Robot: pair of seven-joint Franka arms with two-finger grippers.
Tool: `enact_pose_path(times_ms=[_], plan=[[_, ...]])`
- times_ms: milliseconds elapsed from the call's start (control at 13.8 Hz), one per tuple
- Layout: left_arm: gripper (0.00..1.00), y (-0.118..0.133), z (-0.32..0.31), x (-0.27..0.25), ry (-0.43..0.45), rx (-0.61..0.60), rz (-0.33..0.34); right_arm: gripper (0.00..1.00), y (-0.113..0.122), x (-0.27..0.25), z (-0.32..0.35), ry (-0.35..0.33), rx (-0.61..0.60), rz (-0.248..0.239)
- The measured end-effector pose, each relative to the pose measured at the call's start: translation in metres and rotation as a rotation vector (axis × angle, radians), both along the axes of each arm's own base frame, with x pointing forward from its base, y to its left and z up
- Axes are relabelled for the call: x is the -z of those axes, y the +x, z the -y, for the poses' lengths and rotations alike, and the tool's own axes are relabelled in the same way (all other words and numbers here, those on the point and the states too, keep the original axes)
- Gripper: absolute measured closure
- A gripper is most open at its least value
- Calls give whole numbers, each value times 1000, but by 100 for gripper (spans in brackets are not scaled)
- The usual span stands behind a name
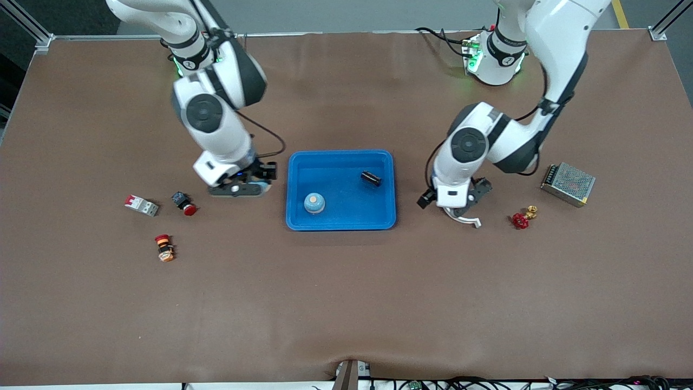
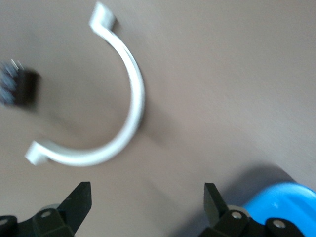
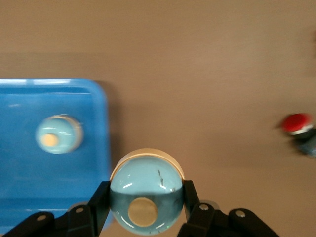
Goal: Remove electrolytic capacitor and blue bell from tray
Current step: 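Set the capacitor beside the white arc while the right gripper carries the bell, then grasp the second capacitor with the left gripper while the right gripper lowers the bell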
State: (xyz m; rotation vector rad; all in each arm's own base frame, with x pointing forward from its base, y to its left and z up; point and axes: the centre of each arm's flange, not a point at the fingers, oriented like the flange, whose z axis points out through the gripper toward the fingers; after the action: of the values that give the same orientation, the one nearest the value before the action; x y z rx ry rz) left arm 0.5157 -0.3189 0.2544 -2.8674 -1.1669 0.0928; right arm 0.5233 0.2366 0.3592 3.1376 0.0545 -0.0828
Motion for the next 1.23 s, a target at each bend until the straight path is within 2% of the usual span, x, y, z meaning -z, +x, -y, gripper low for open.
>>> enact_pose_path(times_ms=[289, 650, 939, 1084, 1156, 1228], plan=[[0, -8, 71, 14, -38, -90, -11, 37, 16, -23, 130, 14, -131, -57], [12, -31, 122, 39, -42, -162, -46, 37, 27, -38, 272, 50, -280, -33], [18, -55, 143, 60, -17, -202, -75, 37, 45, -37, 315, 53, -329, -15], [30, -61, 148, 63, -9, -219, -79, 37, 61, -24, 332, 53, -331, -19], [31, -61, 148, 63, -7, -220, -80, 37, 70, -14, 339, 54, -332, -23], [37, -61, 147, 64, -4, -222, -82, 37, 78, -4, 345, 54, -337, -27]])
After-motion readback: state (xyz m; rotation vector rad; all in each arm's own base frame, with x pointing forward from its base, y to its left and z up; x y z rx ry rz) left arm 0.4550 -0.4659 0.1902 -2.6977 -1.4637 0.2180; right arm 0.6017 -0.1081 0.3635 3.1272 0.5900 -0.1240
